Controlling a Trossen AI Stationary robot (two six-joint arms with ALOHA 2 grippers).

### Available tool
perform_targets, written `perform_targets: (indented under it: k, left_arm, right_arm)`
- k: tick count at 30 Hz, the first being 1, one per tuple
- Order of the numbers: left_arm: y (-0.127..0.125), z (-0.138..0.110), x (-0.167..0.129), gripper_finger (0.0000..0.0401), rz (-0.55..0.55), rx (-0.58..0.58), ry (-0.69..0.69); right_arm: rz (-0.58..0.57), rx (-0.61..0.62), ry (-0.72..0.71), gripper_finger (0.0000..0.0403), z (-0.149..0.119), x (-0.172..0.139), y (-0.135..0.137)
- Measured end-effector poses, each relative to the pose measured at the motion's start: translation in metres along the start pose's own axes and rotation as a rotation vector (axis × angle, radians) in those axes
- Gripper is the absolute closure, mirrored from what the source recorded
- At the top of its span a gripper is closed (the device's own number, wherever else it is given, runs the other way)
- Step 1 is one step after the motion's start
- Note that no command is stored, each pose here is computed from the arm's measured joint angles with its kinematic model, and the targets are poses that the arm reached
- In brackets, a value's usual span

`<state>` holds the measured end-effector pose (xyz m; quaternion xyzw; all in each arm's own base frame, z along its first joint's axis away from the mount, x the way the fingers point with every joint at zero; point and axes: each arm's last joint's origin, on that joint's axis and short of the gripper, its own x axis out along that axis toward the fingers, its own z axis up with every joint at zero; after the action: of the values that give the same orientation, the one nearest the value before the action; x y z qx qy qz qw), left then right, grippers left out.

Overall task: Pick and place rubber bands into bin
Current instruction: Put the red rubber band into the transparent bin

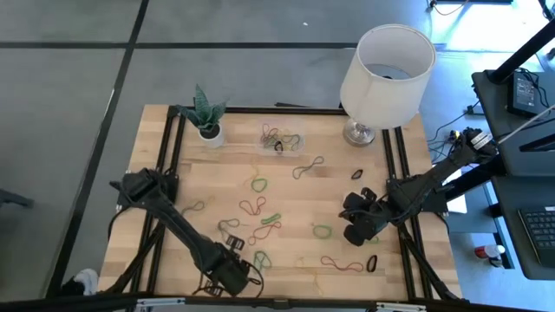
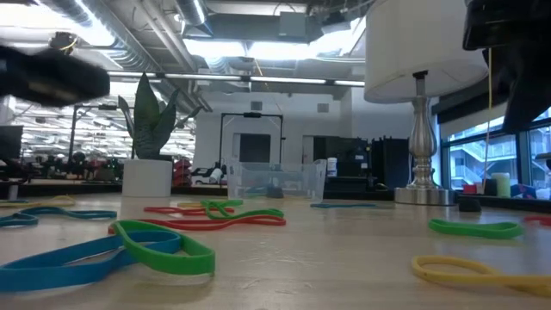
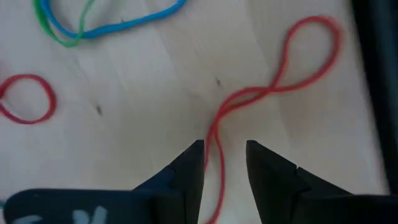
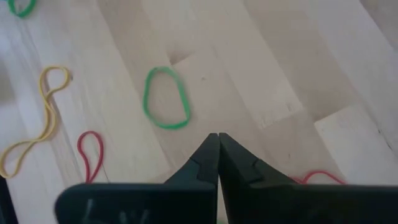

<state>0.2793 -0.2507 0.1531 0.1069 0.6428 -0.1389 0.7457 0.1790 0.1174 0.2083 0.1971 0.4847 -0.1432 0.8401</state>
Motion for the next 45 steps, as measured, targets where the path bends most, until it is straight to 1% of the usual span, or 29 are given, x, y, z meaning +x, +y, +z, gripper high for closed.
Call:
perform_targets:
  k: [6,8,10,13,15,17,20,21,23,25,29,31,34,37,40,45]
  left_arm:
    - [0.000,0.003,0.018,0.0288,0.030,-0.010,0.014]
    - [0.000,0.002,0.023,0.0296,0.036,-0.033,0.029]
    - [0.000,0.002,0.025,0.0317,0.042,-0.044,0.039]
    - [0.001,0.002,0.026,0.0375,0.048,-0.053,0.040]
    - [0.002,0.002,0.024,0.0391,0.047,-0.071,0.036]
    - [0.004,0.003,0.018,0.0397,0.034,-0.092,0.014]
    - [0.009,0.003,0.003,0.0398,0.011,-0.152,-0.012]
    - [0.012,0.004,-0.006,0.0398,0.004,-0.179,-0.029]
    - [0.020,0.007,-0.033,0.0399,-0.025,-0.250,-0.106]
    - [0.031,0.008,-0.056,0.0399,-0.030,-0.333,-0.181]
    - [0.059,0.005,-0.099,0.0399,0.044,-0.432,-0.316]
    - [0.077,0.006,-0.121,0.0399,0.082,-0.441,-0.370]
    - [0.111,0.010,-0.140,0.0399,0.138,-0.428,-0.385]
    - [0.151,0.015,-0.159,0.0399,0.193,-0.433,-0.406]
    - [0.196,0.014,-0.171,0.0399,0.251,-0.460,-0.423]
    - [0.275,-0.002,-0.186,0.0399,0.320,-0.538,-0.464]
  right_arm:
    - [-0.001,-0.013,0.000,0.0394,0.000,0.000,0.000]
    - [0.000,-0.013,0.000,0.0394,0.000,0.000,0.000]
    - [0.001,-0.013,0.000,0.0394,0.000,0.000,0.000]
    - [0.001,-0.013,0.000,0.0394,0.000,0.000,0.000]
    - [0.001,-0.015,0.000,0.0394,0.000,0.000,0.000]
    - [0.001,-0.018,0.001,0.0394,0.000,0.000,0.000]
    - [0.001,-0.019,0.001,0.0394,0.000,0.000,0.000]
    - [0.001,-0.020,0.001,0.0394,0.000,0.000,0.000]
    - [0.001,-0.023,0.001,0.0394,0.000,0.000,0.000]
    - [0.000,-0.023,0.001,0.0394,0.000,0.000,0.000]
    - [-0.018,-0.021,-0.032,0.0394,0.001,0.000,0.000]
    - [-0.031,-0.019,-0.056,0.0394,0.002,0.000,-0.001]
    - [-0.034,-0.021,-0.059,0.0395,0.002,0.000,-0.001]
    - [-0.032,-0.040,-0.060,0.0399,0.001,0.001,-0.001]
    - [-0.030,-0.026,-0.065,0.0400,-0.002,0.010,-0.006]
    - [0.015,0.085,-0.095,0.0401,-0.007,0.033,-0.018]
